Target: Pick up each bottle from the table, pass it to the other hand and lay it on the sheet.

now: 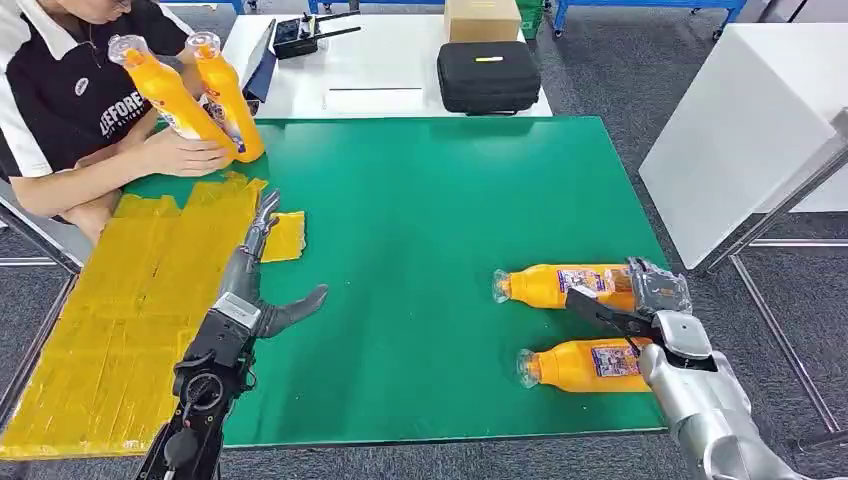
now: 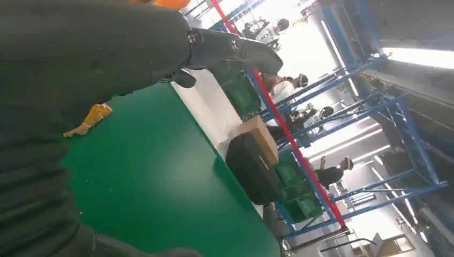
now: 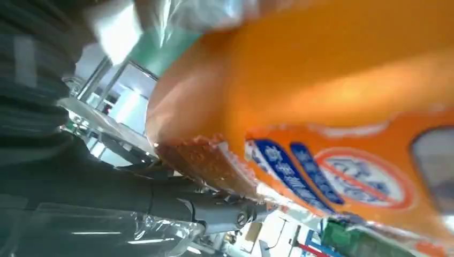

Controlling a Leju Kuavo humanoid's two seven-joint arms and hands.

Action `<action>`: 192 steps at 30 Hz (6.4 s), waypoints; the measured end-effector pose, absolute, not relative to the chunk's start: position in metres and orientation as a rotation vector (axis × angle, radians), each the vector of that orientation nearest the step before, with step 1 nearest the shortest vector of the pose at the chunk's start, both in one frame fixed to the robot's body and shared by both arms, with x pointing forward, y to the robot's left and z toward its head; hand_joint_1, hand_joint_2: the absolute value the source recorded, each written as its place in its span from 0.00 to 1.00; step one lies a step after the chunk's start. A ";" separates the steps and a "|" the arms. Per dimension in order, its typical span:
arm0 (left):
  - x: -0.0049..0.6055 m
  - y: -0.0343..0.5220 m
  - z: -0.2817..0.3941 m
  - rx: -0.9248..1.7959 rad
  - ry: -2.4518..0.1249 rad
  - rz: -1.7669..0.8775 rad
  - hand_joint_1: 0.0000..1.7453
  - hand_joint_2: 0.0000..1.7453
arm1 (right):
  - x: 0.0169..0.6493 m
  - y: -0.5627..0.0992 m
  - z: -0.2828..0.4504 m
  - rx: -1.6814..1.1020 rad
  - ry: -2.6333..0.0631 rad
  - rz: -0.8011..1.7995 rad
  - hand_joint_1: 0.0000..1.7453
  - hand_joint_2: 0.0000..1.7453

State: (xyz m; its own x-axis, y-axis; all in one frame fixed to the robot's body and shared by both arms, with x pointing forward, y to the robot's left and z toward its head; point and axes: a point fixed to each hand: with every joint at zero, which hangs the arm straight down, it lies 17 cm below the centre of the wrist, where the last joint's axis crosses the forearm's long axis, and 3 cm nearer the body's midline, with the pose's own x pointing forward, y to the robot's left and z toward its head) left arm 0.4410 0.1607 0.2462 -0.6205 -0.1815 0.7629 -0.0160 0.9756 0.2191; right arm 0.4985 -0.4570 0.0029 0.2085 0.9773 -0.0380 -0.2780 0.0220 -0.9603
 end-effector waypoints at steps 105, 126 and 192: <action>0.419 0.049 0.263 -0.449 -2.143 -0.389 0.00 1.00 | 0.438 -0.012 0.159 0.529 -1.903 0.464 1.00 1.00; 0.430 0.060 0.257 -0.439 -2.118 -0.316 1.00 1.00 | 0.419 0.027 0.153 0.539 -1.902 0.596 1.00 1.00; 0.491 0.217 0.199 1.339 -1.787 -0.841 1.00 1.00 | 0.403 -0.160 0.159 -0.676 -1.864 1.135 0.00 1.00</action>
State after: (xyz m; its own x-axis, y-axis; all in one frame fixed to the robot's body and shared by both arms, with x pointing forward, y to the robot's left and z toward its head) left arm 0.4909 0.2165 0.1988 -0.1840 -0.9678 0.1717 -0.4848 0.2414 0.8406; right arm 0.4034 -0.1602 0.1594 -0.5099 0.7748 0.3737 0.0236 0.4469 -0.8943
